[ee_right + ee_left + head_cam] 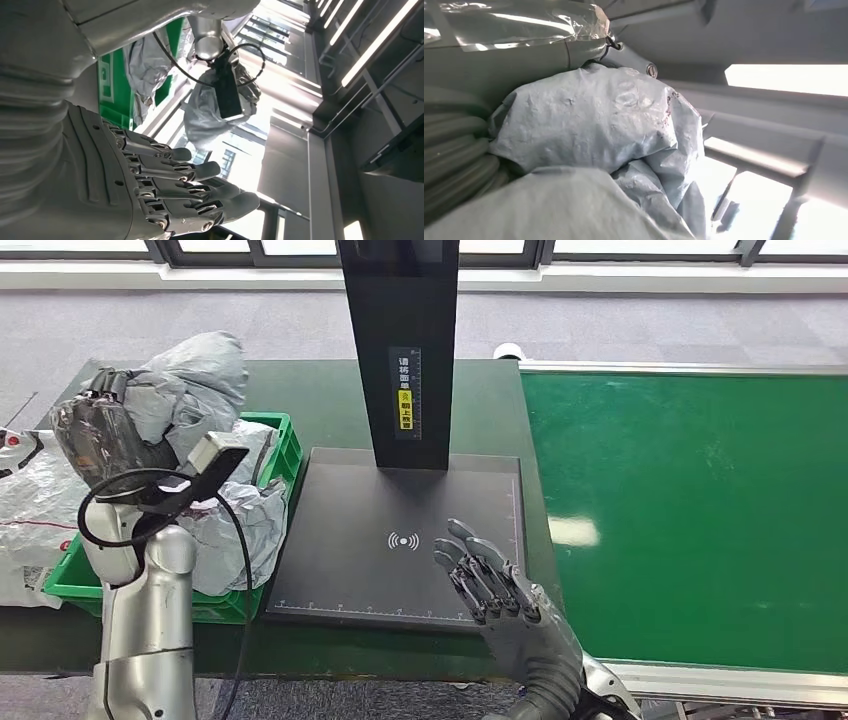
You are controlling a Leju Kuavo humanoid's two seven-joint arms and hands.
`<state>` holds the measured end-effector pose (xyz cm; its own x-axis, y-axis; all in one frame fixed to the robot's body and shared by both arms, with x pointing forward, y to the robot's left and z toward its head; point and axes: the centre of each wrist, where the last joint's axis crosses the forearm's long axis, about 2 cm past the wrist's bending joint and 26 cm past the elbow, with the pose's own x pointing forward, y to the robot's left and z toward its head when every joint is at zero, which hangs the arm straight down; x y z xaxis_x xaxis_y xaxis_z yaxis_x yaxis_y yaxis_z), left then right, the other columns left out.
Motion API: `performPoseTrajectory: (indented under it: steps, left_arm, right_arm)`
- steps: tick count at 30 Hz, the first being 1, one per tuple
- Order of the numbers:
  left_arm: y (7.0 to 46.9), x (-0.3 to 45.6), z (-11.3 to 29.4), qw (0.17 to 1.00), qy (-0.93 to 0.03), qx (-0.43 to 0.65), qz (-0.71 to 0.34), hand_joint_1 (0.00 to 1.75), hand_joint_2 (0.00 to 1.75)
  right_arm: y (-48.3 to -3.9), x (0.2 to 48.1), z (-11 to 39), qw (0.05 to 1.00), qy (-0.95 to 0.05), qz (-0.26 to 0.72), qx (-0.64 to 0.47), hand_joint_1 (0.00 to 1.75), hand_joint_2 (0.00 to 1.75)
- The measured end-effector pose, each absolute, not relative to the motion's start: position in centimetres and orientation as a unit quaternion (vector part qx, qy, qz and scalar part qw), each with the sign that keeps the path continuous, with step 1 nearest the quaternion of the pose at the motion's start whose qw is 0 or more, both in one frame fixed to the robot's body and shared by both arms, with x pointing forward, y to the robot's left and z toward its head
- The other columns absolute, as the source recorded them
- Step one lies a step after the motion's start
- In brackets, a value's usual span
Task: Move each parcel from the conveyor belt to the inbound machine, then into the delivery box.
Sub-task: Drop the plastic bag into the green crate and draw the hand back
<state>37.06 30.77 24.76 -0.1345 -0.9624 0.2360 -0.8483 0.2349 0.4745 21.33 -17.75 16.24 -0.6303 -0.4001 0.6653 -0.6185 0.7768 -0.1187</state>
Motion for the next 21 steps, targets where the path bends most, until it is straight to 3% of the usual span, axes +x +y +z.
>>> performPoseTrajectory:
  steps: [6, 7, 10, 11, 21]
  left_arm:
    - [34.1, 40.6, 20.2, 0.400, -0.678, 0.588, -0.185, 1.75, 1.75]
    - [34.5, 40.7, 18.8, 0.428, -0.664, 0.580, -0.200, 1.31, 1.75]
    - [35.2, 40.2, 14.6, 0.495, -0.632, 0.549, -0.232, 0.00, 0.44]
    - [35.3, 40.0, 13.8, 0.509, -0.628, 0.540, -0.235, 0.00, 0.00]
    - [35.9, 40.1, 12.8, 0.533, -0.661, 0.494, -0.185, 0.00, 0.00]
  right_arm:
    - [-17.7, 21.3, 15.9, 0.326, -0.883, 0.173, 0.290, 0.00, 1.75]
    - [-17.7, 21.3, 15.8, 0.327, -0.882, 0.174, 0.290, 0.00, 1.75]
    - [-17.7, 21.2, 15.7, 0.330, -0.881, 0.176, 0.289, 0.00, 1.75]
    - [-17.7, 21.2, 15.6, 0.331, -0.881, 0.176, 0.289, 0.00, 1.75]
    - [-17.8, 21.0, 15.2, 0.339, -0.880, 0.175, 0.282, 0.00, 1.75]
